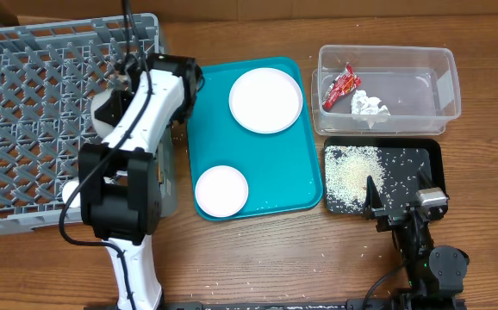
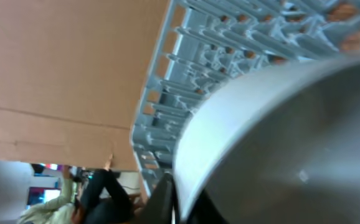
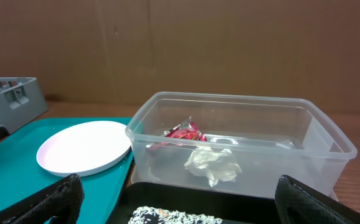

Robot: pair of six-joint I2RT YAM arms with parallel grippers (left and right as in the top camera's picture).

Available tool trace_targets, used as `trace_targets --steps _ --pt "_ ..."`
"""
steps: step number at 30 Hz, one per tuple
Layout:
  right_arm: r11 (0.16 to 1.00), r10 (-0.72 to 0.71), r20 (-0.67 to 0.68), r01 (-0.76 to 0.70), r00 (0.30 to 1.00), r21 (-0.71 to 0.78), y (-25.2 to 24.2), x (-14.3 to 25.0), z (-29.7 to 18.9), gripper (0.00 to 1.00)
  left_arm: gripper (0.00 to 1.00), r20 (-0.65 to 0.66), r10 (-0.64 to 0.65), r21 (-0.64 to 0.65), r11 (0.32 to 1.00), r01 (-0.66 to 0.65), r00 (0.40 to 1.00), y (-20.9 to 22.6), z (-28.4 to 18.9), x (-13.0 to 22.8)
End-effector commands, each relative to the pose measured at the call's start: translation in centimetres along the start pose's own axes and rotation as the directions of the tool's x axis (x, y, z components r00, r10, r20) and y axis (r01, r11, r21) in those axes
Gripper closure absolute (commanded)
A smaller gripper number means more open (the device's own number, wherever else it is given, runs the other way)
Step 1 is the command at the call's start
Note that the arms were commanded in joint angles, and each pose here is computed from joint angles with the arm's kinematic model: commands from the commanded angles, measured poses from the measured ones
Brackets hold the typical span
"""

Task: Sort waste into correct bins and load items into the dishwasher
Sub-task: 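Carry the grey bowl left and set it upright in the rack, then reach the left gripper back to the tray and grasp the pink bowl rim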

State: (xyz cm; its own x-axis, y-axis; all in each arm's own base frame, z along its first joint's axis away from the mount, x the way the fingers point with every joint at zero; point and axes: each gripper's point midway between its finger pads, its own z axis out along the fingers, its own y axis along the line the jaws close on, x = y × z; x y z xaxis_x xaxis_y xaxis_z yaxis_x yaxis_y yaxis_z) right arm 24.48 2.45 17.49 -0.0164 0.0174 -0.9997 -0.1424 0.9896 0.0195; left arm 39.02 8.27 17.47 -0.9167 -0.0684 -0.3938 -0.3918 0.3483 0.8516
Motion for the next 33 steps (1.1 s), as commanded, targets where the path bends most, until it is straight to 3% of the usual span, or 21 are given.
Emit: trace_targets --steps 1,6,11,13,15,18,21,23,25,28,33 --pt "1.000 -0.001 0.004 0.001 1.000 0.008 -0.2 0.2 0.0 0.00 0.87 -0.060 -0.013 0.109 0.994 0.019 0.998 -1.8 -1.5 1.3" --pt "1.000 -0.001 0.004 0.001 1.000 0.008 -0.2 0.2 0.0 0.00 0.83 -0.053 0.010 0.149 0.989 -0.002 0.999 -2.2 -3.1 1.6" --pt "1.000 -0.001 0.004 0.001 1.000 0.008 -0.2 0.2 0.0 0.00 0.72 -0.084 -0.056 0.350 0.933 0.082 0.995 -2.3 -7.9 1.5" --pt "1.000 -0.001 0.004 0.001 1.000 0.008 -0.2 0.2 0.0 0.00 0.65 -0.086 -0.090 0.470 0.875 0.120 0.992 -2.3 -10.4 1.0" --pt "1.000 -0.001 0.004 0.001 1.000 0.008 -0.2 0.2 0.0 0.00 0.56 -0.070 -0.081 0.610 0.785 0.107 0.994 -2.6 -13.2 0.6" --pt "1.000 -0.001 0.004 0.001 1.000 0.008 -0.2 0.2 0.0 0.00 0.39 -0.030 -0.045 0.813 0.580 0.051 0.999 -2.9 -18.1 0.4" --pt "1.000 -0.001 0.004 0.001 1.000 0.008 -0.2 0.2 0.0 0.00 0.42 0.000 0.012 0.941 0.339 -0.004 1.000 -2.4 -23.0 1.6" --pt "1.000 -0.001 0.004 0.001 1.000 0.008 -0.2 0.2 0.0 0.00 0.48 0.021 0.065 0.965 0.260 -0.037 0.998 -2.0 -24.6 2.9" --pt "1.000 -0.001 0.004 0.001 1.000 0.008 -0.2 0.2 0.0 0.00 0.51 0.020 0.141 0.968 0.244 -0.054 0.990 -1.9 -25.0 4.8" --pt "1.000 -0.001 0.004 0.001 1.000 0.008 -0.2 0.2 0.0 0.00 0.54 0.025 0.264 0.954 0.282 -0.102 0.964 -2.7 -24.4 8.3" --pt "1.000 -0.001 0.004 0.001 1.000 0.008 -0.2 0.2 0.0 0.00 0.51 0.006 0.410 0.930 0.333 -0.156 0.912 -6.4 -22.4 13.9"
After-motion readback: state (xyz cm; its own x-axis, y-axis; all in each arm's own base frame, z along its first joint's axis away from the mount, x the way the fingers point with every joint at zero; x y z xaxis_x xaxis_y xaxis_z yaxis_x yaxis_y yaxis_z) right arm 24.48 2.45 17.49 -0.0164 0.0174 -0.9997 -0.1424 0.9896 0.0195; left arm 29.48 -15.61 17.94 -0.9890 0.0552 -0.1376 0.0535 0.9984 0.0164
